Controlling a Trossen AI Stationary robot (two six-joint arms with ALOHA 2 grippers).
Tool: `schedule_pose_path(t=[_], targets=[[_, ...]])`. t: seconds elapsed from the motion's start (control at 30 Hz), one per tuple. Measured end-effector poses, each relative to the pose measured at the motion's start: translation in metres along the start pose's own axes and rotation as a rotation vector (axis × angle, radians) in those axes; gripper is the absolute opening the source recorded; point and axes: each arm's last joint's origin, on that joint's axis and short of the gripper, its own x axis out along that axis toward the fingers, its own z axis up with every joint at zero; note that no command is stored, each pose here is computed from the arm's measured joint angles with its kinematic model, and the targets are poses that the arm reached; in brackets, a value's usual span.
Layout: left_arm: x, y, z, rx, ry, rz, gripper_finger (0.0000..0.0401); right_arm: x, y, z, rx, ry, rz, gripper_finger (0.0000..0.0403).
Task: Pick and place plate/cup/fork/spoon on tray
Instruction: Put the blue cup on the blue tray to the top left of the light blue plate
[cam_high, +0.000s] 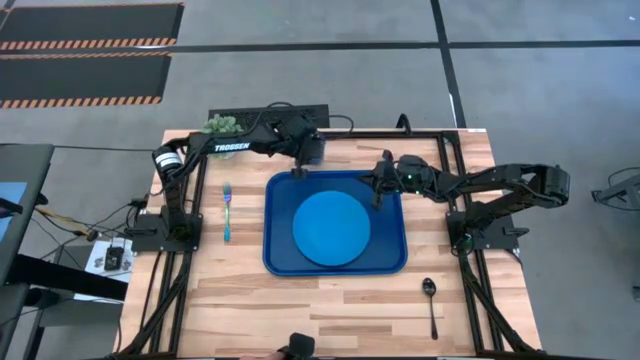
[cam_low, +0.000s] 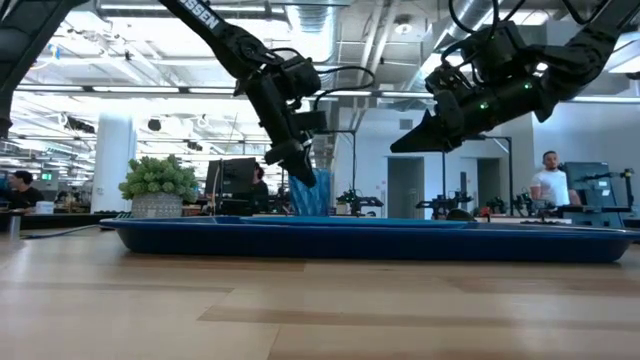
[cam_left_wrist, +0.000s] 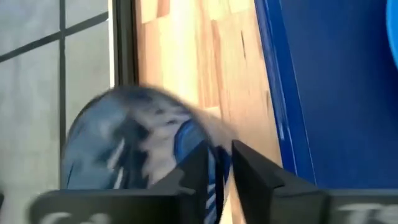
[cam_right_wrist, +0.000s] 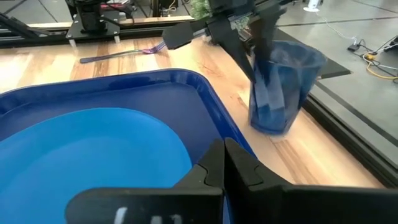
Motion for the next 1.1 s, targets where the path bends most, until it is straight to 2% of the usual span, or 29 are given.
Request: schedule_pose_path(t=[0.1,0.3,0.43,0.57,0.7,0.83,0.93,1.1], targets=[[-0.003,0.001,0.001,0.006,0.022,-0.004,0.0011,0.0,0.0,0.0,0.0,0.001,0.0,0.0013],[-0.03,0.011,0.019,-0.068,0.075,-0.043,0.0005,0.0,0.0,-0.001,0.0,0.006,0.001,0.0015],[-0.061,0.014,0.031,-0.165,0.067,-0.077,0.0005,0.0,0.0,-0.002,0.0,0.009,0.001,0.0013],[-0.091,0.005,0.03,-0.302,0.08,-0.16,0.0003,-0.001,0.0,-0.005,-0.003,0.016,0.001,0.0012],[-0.113,-0.015,0.027,-0.382,0.101,-0.223,0.0002,-0.002,0.0,-0.007,-0.006,0.022,0.002,0.0014],[-0.107,-0.041,0.012,-0.477,0.166,-0.285,0.0002,-0.002,0.0,-0.006,-0.007,0.019,0.001,0.0013],[-0.101,-0.052,0.002,-0.538,0.16,-0.28,0.0001,-0.002,0.0,-0.006,-0.007,0.016,0.001,0.0012],[-0.088,-0.067,-0.01,-0.574,0.215,-0.291,0.0001,-0.002,0.0,-0.005,-0.007,0.003,0.001,0.0013]])
